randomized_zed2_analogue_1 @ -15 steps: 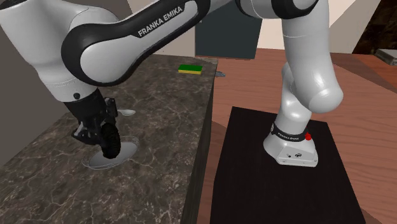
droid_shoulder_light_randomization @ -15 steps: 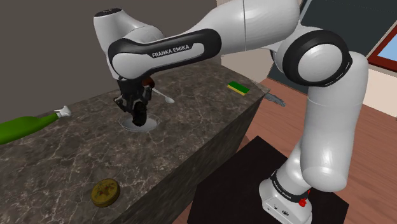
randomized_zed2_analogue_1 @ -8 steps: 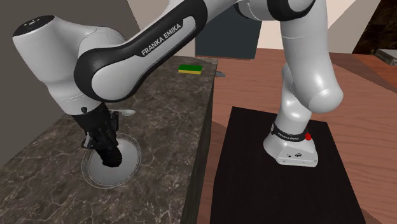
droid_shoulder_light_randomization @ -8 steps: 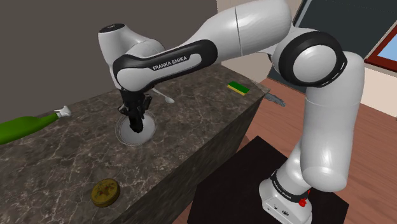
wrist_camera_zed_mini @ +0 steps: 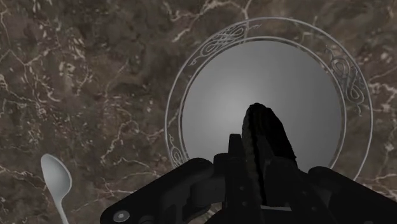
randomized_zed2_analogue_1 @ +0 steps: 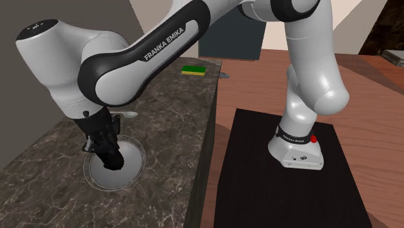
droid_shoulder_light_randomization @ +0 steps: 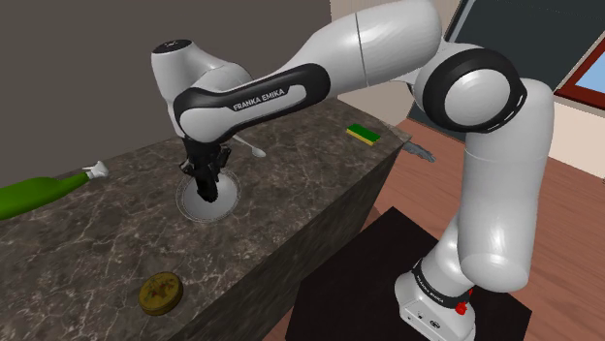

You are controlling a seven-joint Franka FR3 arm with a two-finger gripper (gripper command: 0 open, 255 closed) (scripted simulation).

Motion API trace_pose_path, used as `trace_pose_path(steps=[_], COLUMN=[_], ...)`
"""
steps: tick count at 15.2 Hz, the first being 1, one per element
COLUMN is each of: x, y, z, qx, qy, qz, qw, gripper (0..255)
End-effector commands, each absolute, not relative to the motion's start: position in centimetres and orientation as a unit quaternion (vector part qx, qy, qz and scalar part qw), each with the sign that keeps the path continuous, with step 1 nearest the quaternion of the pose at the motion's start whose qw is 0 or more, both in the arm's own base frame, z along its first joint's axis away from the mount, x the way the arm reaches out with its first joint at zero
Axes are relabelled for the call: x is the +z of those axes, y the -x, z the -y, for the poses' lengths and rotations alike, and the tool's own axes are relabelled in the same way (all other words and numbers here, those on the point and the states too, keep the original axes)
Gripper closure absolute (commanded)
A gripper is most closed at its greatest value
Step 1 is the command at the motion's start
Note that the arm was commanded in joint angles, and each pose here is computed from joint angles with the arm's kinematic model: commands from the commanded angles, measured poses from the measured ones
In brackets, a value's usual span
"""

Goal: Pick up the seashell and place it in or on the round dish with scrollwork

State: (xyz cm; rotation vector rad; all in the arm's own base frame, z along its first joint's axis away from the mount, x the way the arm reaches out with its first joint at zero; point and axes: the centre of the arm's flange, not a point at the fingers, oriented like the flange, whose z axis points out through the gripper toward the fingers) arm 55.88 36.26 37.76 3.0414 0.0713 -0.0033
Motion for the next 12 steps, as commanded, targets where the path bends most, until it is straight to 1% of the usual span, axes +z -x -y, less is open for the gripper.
trace_pose_path(steps=[1, 2, 7, 11, 12], x=[36.9, 36.7, 36.9, 41.9, 41.9], y=[-55.6, -55.6, -55.6, -55.7, -55.7], z=[-36.4, -36.2, -36.4, -36.9, -36.9], qx=[-0.01, -0.01, -0.01, -0.01, -0.01], qy=[-0.998, -0.998, -0.998, -0.998, -0.998], qz=[-0.026, -0.026, -0.026, -0.026, -0.026], qw=[0.053, 0.053, 0.053, 0.053, 0.053], gripper=[255, 0, 0, 0, 0])
